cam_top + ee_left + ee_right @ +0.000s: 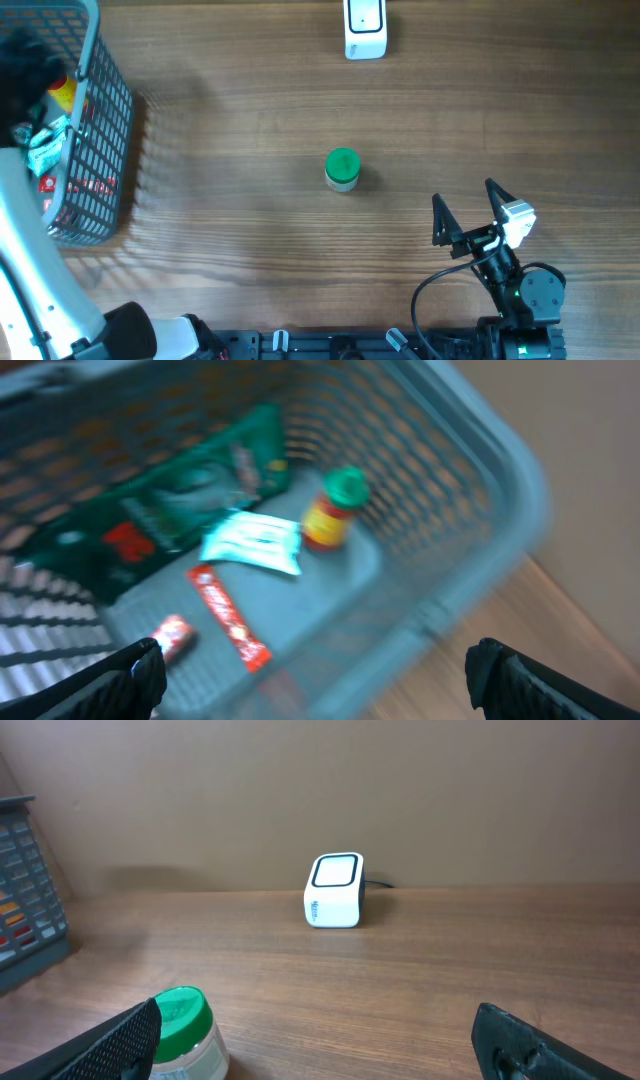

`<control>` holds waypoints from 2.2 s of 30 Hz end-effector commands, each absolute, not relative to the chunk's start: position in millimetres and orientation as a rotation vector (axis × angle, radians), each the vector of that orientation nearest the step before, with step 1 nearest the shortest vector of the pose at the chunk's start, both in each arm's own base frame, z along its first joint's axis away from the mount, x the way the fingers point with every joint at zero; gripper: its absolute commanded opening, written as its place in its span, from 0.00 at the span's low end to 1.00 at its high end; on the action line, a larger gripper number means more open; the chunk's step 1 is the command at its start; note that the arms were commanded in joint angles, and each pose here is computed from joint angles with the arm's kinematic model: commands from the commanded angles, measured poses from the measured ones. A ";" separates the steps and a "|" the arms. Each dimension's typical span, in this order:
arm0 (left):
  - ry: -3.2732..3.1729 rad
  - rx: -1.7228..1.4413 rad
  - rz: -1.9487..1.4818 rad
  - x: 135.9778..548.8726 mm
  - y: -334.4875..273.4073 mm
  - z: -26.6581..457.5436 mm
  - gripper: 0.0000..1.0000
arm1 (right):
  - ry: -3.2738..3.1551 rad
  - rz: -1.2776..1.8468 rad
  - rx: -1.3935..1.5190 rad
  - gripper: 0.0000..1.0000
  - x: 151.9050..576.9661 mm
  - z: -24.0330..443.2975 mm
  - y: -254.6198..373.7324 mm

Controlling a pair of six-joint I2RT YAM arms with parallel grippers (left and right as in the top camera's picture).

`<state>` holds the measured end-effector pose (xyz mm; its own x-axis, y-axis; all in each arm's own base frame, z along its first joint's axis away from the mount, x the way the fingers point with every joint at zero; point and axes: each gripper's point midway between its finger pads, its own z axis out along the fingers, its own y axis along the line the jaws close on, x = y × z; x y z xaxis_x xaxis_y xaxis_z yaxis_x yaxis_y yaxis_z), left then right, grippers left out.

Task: Scan the item barcode
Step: 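Reach the left gripper into the basket and grasp the small red-white box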

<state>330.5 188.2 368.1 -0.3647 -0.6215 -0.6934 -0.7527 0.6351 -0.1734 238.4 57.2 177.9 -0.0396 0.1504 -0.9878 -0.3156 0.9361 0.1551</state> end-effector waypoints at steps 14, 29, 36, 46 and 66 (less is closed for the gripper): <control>2.392 -1.197 0.440 316.9 290.6 264.7 1.00 | 1.557 0.366 -0.137 1.00 238.2 179.7 56.8; 3.035 -1.028 0.287 290.5 284.4 120.7 0.99 | 1.557 0.366 -0.137 1.00 238.2 179.7 56.7; 3.175 -1.091 0.217 240.3 283.8 68.5 0.98 | 1.557 0.366 -0.137 1.00 238.2 179.7 56.8; 3.106 -1.066 0.185 254.3 288.7 54.5 0.66 | 1.557 0.366 -0.137 1.00 238.2 179.7 56.8; 2.911 -0.999 0.279 286.0 307.3 111.4 0.04 | 1.557 0.366 -0.137 1.00 238.2 179.7 56.7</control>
